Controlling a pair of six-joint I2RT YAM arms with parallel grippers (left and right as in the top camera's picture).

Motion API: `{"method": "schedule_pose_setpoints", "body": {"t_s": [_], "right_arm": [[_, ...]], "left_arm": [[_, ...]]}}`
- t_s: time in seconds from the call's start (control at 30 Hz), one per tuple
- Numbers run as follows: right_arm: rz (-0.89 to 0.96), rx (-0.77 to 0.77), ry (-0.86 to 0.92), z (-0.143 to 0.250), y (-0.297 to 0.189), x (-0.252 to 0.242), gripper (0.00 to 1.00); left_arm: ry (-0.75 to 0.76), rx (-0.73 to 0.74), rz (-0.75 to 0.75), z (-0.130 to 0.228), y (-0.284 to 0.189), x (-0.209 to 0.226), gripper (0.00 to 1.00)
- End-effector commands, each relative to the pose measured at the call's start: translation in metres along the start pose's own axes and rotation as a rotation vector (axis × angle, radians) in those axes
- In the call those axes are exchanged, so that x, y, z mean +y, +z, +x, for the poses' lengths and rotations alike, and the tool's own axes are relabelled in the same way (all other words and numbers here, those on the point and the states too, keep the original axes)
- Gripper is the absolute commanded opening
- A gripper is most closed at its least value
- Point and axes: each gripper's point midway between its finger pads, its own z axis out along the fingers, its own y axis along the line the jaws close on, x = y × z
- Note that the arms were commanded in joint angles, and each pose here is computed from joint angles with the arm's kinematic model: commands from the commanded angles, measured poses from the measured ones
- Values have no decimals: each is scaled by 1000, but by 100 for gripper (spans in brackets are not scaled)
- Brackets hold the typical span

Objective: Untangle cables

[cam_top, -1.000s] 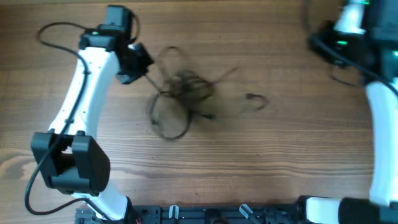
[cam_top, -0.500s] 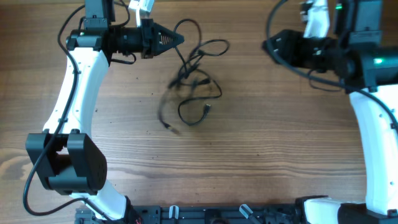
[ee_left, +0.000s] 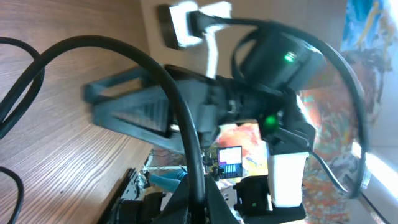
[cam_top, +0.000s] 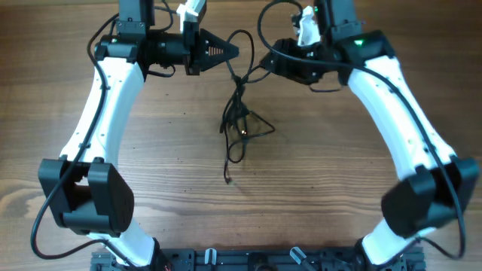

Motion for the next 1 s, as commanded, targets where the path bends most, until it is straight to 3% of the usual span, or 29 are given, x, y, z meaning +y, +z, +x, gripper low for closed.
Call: {"method": "schedule_pose_setpoints", "body": {"t_s": [0.0,0.07,0.13,0.23,0.3,0.47,0.57,0.63,0.73,0.83,0.9,0.97], "right_arm": [[16,14,144,-9,34,-16,59],[-1,-11,202,-21,51,-20,59],[-39,-1,237,-25,63,-19,49],[-59,8,230,-26,69,-18,27],[-61,26,184,-21,69,-18,4],[-49,73,-70,1,34,-10,4],[-13,-48,-221,1,-43,9,4],[5,-210,-260,0,-116,23,4],[1,-441,-246,-6,-202,30,4],[60,-716,-118,-7,-299,3,4],[109,-791,-18,-4,-327,-22,4],[138,-774,35,-2,-327,-38,4]], "left_arm": [[-51,-28,-44,-5,2,5,4],[-54,-42,-75,-7,6,10,4],[-69,-34,-79,-5,11,10,4],[-73,-56,-118,-8,13,16,4],[-115,-106,-176,-16,11,27,4],[-141,-262,-393,-36,-4,65,4],[-254,-451,-767,-40,-49,125,4],[-345,-569,-1072,-26,-97,159,4],[-399,-644,-1339,-7,-142,176,4],[-402,-702,-1583,8,-188,178,4],[-416,-729,-1615,9,-202,179,4],[-434,-739,-1616,10,-209,180,4]]}}
